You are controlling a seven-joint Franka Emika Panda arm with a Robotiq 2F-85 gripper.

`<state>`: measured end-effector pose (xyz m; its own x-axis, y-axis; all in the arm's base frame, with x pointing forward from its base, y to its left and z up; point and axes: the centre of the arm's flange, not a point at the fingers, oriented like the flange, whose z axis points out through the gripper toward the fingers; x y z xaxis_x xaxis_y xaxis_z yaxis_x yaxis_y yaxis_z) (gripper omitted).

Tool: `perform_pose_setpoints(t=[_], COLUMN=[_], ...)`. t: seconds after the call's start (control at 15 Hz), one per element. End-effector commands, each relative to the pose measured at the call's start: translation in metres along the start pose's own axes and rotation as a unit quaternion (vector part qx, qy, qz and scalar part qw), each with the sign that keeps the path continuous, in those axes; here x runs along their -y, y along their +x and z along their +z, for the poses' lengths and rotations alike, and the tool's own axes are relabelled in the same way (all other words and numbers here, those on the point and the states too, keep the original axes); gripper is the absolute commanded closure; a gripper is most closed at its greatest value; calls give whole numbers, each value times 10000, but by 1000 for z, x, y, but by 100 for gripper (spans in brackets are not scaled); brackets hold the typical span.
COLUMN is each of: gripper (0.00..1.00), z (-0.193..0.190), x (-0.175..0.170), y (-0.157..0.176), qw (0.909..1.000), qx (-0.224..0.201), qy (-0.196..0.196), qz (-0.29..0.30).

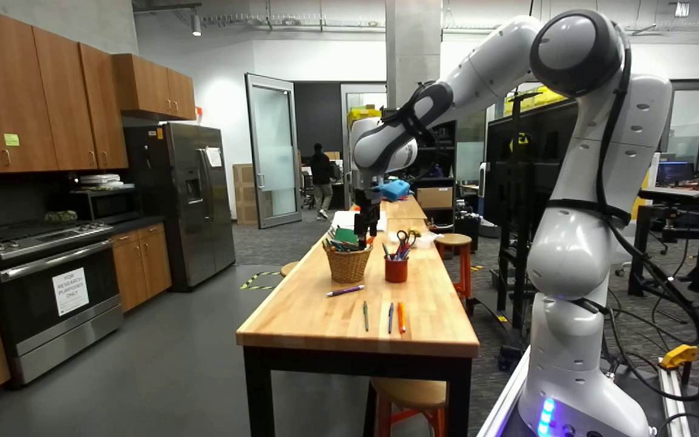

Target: Move the purple pen to the left.

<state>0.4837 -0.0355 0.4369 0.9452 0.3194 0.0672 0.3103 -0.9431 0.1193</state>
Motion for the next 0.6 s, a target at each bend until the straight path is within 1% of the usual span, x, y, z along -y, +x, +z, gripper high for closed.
perform_pose_setpoints(t=[0.0,0.27,0.53], gripper=[0,0,0], z=[8,18,29], x=[-16,-21,-13], y=[34,56,75], qw=[9979,9922,9846], qx=[39,127,88], qy=[-110,-237,-280], qz=[-634,-1217,-1724])
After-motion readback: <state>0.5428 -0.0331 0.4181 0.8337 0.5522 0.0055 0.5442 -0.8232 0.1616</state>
